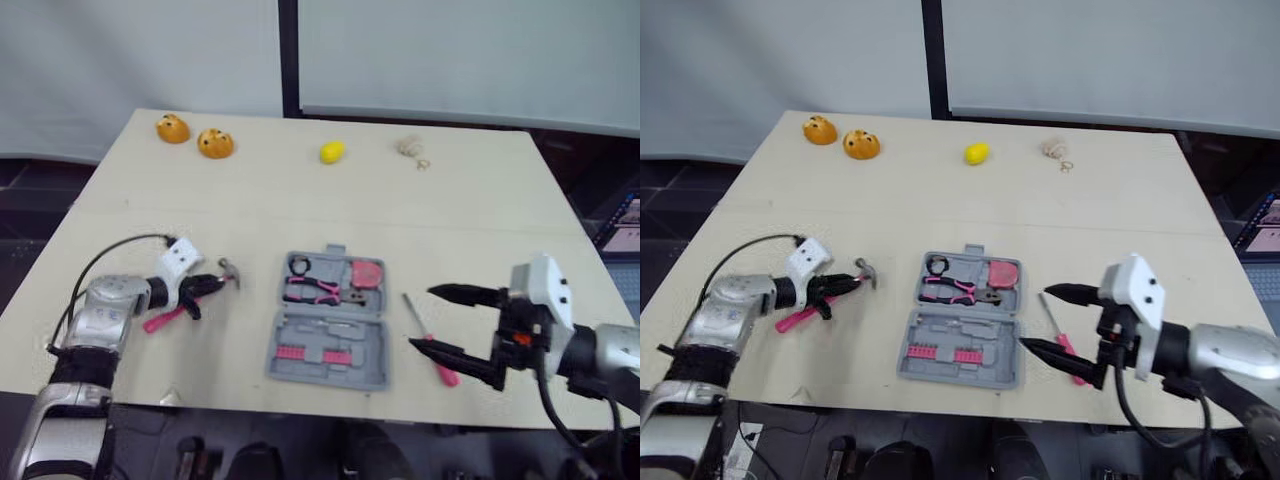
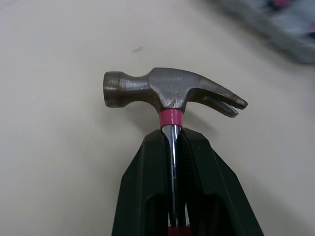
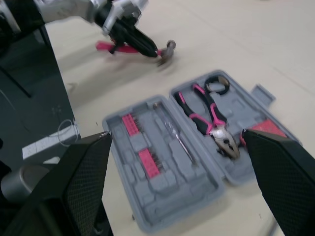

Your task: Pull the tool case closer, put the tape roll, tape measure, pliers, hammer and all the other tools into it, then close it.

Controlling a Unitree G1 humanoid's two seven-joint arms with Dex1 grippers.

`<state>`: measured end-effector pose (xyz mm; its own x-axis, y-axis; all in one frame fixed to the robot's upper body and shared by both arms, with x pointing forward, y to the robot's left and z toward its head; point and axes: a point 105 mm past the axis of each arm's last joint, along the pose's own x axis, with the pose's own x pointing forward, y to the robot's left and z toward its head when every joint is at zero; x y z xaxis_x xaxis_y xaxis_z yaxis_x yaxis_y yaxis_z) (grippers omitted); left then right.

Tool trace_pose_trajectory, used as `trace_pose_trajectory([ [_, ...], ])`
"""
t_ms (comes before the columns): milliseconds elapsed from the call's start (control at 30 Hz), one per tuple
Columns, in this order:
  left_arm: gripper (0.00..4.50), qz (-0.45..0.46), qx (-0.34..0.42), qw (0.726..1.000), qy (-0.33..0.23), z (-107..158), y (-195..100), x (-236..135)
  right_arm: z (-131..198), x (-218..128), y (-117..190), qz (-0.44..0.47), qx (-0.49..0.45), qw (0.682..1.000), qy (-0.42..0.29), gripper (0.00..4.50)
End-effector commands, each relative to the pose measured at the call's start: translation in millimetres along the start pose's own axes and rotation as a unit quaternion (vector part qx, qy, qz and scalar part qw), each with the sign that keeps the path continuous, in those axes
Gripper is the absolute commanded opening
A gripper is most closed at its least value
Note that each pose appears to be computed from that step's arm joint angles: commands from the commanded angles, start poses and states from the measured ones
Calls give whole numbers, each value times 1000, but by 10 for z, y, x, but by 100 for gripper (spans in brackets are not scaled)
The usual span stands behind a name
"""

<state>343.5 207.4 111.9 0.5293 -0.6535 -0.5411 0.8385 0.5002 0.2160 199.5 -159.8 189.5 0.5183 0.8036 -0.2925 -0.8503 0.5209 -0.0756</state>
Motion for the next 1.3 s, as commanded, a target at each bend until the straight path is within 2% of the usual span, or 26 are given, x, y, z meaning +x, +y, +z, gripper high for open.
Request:
trace_pose_trajectory([
  [33,3,-121,102,987,-21,621,-419,66,-2,-146,70,-2,-8,1000,13,450],
  [133,3,-170,155,973,-1,798,-642,184,-58,-235,111,-7,8,1000,26,450],
  [233,3,-213,221,951,32,832,-877,346,-130,-266,161,-12,25,999,34,450],
  [333,3,-242,221,945,26,930,-1095,562,-205,-264,219,-13,35,998,45,450],
  [467,3,-255,264,929,34,1022,-1354,827,-262,-286,268,-23,52,997,48,450],
  [533,3,-257,256,931,34,1081,-1427,900,-270,-292,286,-25,56,997,48,450],
  [667,3,-248,252,934,56,1132,-1509,1031,-287,-303,315,-30,59,997,49,450],
  [900,3,-245,246,932,106,980,-1643,1199,-312,-311,313,-40,64,996,46,450],
  [1300,3,-210,265,934,116,947,-1677,1420,-324,-283,310,-43,66,996,41,450],
])
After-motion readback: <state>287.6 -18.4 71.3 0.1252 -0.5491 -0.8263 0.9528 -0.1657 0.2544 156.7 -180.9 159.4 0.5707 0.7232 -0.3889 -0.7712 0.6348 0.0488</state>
